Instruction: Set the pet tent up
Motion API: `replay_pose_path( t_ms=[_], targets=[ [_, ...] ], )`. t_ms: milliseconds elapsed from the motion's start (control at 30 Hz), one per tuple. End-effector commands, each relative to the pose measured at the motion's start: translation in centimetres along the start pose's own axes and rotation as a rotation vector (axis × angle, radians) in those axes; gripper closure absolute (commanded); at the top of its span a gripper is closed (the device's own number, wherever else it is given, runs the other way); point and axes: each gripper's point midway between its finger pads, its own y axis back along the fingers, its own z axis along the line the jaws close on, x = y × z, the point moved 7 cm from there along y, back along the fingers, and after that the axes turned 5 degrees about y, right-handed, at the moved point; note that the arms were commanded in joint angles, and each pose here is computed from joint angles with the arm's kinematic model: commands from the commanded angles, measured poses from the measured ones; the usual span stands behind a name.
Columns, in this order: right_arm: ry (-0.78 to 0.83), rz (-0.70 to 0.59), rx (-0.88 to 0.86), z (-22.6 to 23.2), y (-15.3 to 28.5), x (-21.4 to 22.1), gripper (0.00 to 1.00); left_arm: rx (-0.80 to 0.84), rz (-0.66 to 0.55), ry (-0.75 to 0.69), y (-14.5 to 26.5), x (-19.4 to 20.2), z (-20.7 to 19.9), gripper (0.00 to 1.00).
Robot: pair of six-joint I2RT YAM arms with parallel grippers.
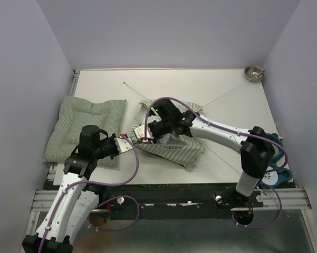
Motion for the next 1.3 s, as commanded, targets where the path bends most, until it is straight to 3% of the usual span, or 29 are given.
replay_pose_path(
  t_ms=[0,200,600,1033,1267],
  targets=[
    [-0.047,0.007,0.023,-1.1,-0.7,-0.3,0.99,0.046,-0.019,-0.016,0.5,-1.2,0.0,0.95],
    [-0.06,-0.017,0.047,-1.8,-0.2,-1.2,0.99,0.048,0.049,0.012,0.5,-0.7,0.3,0.95],
    [-0.047,-0.023,0.066,-1.5,0.9,-1.9,0.99,-0.016,0.047,0.072,1.4,-0.9,0.0,0.91],
    [-0.031,-0.028,0.059,-0.9,1.6,-2.3,0.99,-0.044,-0.034,-0.009,2.6,-2.0,-0.8,0.55],
    [-0.022,-0.021,0.053,-0.6,1.8,-2.2,0.99,-0.081,-0.046,-0.011,2.8,-1.9,-0.9,0.54]
  ],
)
